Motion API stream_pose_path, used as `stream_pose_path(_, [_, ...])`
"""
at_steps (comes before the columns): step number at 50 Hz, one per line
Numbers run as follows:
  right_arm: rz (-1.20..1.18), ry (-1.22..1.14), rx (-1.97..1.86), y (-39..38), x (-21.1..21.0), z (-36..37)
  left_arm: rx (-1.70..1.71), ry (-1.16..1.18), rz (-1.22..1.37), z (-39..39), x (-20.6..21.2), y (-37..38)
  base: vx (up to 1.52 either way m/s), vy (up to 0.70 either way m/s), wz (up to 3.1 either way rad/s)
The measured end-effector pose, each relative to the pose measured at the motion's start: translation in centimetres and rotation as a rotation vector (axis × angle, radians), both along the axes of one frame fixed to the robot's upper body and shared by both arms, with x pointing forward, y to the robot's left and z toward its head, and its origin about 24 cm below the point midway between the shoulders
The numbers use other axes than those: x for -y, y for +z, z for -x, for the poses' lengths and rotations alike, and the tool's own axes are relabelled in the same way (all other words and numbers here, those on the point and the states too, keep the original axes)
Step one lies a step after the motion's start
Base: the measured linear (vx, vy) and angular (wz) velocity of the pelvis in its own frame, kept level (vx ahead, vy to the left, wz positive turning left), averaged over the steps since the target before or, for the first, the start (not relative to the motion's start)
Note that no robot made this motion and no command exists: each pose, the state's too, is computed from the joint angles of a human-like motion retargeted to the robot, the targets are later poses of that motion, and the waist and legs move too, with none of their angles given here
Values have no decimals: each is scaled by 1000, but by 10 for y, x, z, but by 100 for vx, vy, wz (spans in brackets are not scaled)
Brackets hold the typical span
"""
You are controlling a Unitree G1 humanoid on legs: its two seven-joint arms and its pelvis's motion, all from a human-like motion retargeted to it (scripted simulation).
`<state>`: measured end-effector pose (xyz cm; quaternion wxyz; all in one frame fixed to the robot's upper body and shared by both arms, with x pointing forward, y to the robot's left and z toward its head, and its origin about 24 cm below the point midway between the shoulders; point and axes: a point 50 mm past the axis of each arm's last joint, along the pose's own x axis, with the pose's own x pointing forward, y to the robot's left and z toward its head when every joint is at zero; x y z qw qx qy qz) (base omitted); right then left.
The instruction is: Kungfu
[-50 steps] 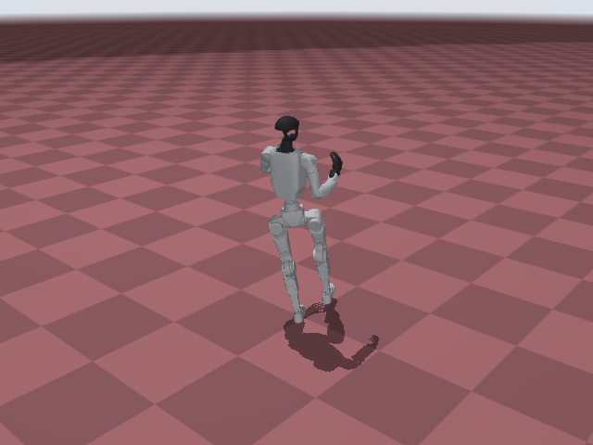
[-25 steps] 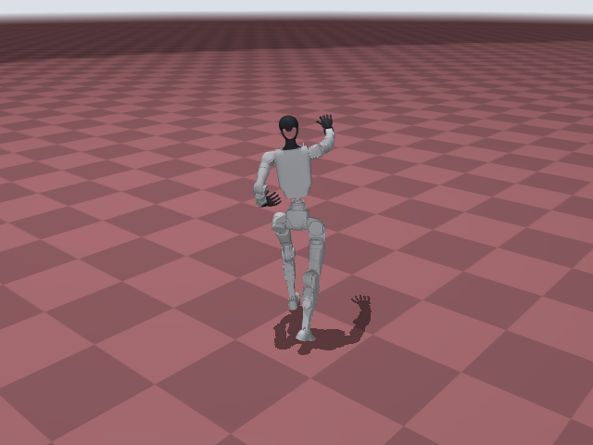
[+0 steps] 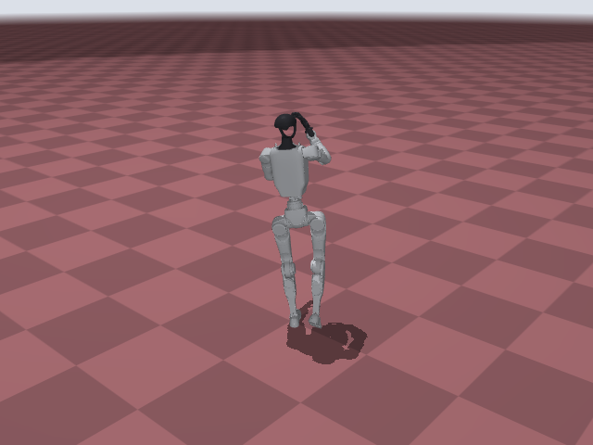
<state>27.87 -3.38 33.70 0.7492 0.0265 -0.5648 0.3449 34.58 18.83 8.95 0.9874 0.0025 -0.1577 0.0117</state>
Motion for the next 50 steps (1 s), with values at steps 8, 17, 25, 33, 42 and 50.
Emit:
stream_pose_path(8, [-34,518,38,1,-25,72,731,-243,169,11,95,174,45,-9,78])
stream_pose_path(17, [-32,468,49,11,-6,67,1040,-107,105,49,118,227,60,-39,83])
stream_pose_path(25, [-3,244,21,-12,9,41,650,69,-154,0,88,137,68,-62,52])
stream_pose_path(33, [473,-370,-711,-248,89,-6,-672,-121,-743,83,-38,-145,70,-58,-41])
stream_pose_path(42, [1493,-403,-1853,-450,237,209,-1740,-169,-641,364,-98,-241,46,-31,-137])
stream_pose_path(50, [1275,-252,-2201,-470,219,309,-1873,-173,-381,456,-62,-231,6,-2,-142])
